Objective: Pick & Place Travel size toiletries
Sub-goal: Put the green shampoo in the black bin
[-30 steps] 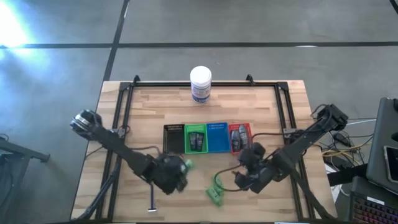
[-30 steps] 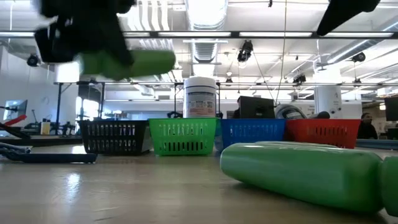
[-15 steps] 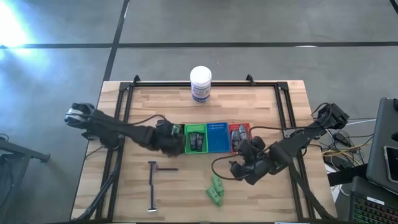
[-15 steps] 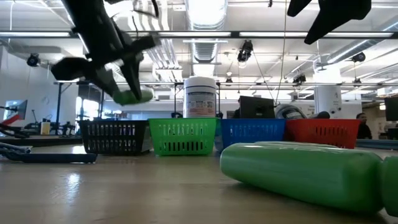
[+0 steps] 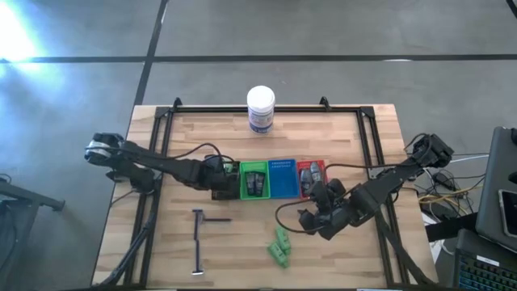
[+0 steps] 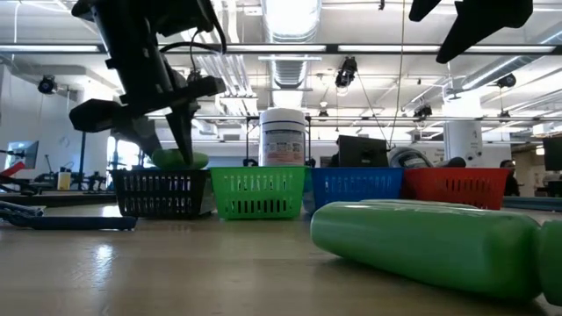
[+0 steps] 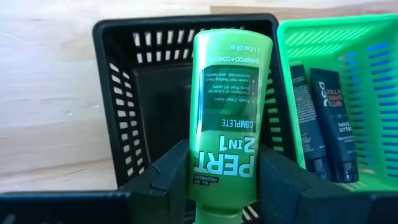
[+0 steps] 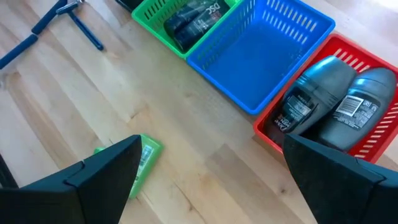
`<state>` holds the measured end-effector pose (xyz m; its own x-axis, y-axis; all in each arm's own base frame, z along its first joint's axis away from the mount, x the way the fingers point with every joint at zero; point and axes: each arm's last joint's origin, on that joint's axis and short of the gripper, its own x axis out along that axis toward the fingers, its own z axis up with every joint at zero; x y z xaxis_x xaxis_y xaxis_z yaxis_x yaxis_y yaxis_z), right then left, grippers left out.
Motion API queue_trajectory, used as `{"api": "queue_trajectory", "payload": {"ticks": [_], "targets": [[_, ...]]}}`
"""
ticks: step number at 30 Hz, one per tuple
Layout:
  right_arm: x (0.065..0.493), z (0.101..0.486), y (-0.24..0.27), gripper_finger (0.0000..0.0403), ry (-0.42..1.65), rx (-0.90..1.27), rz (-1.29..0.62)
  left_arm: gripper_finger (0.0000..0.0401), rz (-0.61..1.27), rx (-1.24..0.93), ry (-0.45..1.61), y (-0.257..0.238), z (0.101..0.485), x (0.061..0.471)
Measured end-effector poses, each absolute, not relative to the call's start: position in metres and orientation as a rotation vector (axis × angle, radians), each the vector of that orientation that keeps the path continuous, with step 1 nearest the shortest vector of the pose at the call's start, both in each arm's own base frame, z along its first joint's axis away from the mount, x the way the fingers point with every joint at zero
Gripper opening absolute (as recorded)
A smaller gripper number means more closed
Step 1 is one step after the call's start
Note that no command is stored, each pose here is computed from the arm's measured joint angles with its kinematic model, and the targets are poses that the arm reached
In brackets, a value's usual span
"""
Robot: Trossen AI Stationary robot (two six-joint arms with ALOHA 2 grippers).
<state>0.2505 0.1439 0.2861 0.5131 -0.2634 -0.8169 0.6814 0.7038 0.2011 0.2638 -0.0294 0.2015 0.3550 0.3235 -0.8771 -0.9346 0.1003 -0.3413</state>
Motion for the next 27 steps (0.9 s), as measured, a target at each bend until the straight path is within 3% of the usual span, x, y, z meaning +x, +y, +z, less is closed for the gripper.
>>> {"api": "queue_trajectory", "payload": {"ticks": [15, 27], "targets": [[0.250, 0.286, 0.144, 0.0386, 0.874, 0.549, -0.591, 0.0241, 1.005, -1.072, 0.747, -0.037, 0.206, 0.264], [0.257, 0.256, 0.163, 0.0386, 1.066, 0.653, -0.580, 0.0241, 0.313, -0.562, 0.811, -0.129, 0.268, 0.272]]}}
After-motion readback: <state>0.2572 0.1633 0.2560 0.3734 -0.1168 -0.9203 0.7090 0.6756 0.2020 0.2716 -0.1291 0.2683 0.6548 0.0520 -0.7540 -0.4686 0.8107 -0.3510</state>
